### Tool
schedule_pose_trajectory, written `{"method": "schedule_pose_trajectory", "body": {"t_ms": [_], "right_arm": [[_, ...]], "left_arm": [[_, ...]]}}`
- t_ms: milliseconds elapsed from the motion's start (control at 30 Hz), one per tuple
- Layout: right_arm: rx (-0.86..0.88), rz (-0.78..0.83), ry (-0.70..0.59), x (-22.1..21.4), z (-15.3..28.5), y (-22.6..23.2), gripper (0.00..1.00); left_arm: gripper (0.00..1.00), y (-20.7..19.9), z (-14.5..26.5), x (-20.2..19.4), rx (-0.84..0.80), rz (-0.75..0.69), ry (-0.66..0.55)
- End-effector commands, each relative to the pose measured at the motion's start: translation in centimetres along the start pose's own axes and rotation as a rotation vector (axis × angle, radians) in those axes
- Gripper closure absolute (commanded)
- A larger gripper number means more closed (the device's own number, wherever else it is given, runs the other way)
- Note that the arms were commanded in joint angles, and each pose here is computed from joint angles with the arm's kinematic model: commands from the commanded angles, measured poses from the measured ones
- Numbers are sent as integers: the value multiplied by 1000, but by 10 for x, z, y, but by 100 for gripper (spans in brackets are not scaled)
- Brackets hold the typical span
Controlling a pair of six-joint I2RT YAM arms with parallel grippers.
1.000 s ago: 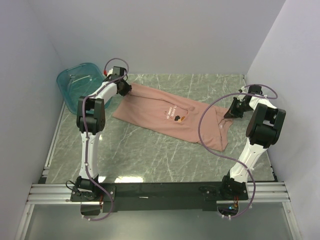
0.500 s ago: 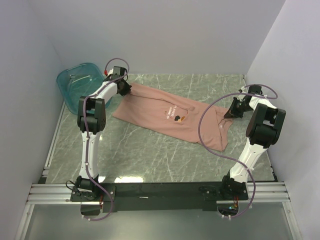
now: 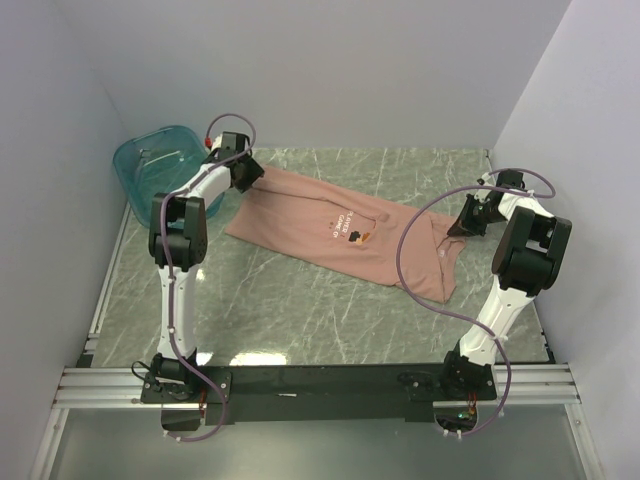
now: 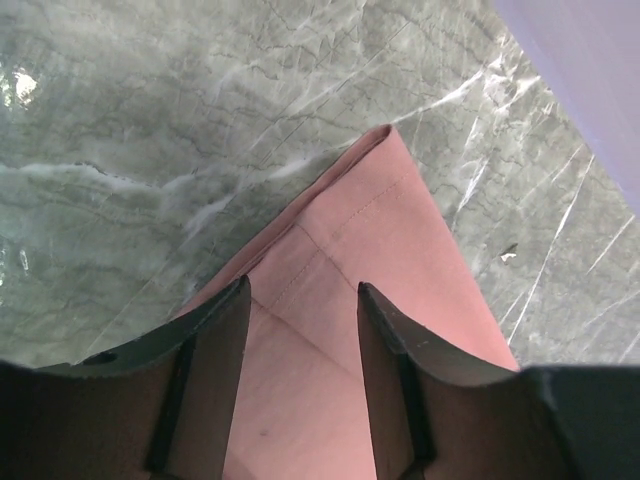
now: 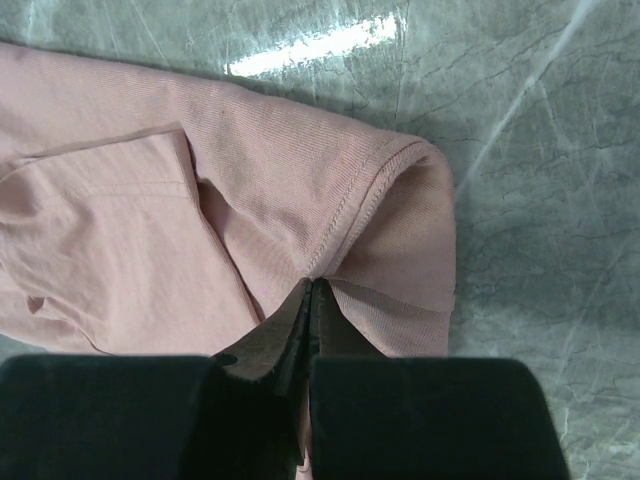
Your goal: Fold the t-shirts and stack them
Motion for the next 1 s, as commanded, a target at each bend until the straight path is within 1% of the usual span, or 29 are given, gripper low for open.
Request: {"method": "schedule_pose_trajectory", "body": {"t_ms": [0,367,533,633,800,900,967], "right_arm": [[11,21,-36,15,7,3,100],[11,22,-36,15,6,2,100],[13,21,-36,15,6,3,100],[13,22,-38,15,7,3,100],[12,20,-37,14,7,2,100],[12,20,-38,15,7,2,100],[12,20,-37,15,7,2,100]], "left_arm": [[48,-13,18,17,-41,0,-46],[50,-7,12,13,-8,7,-31],[57,-1,2,6,15,13,-11],[60,2,-3,4,21,16,-6],[66,-2,-4,7,17,9,-11],[66,-3,-6,7,17,5,-5],[64,-3,-7,7,18,7,-2]]}}
Point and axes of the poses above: each gripper's point midway between its finger pads, its own z axis back along the fingers, its own y axis along the line the jaws close on, x = y × z, the point moved 4 cm from there along z, back along the fingers, and after that the axes turned 1 degree about z, right-handed, at the moved point
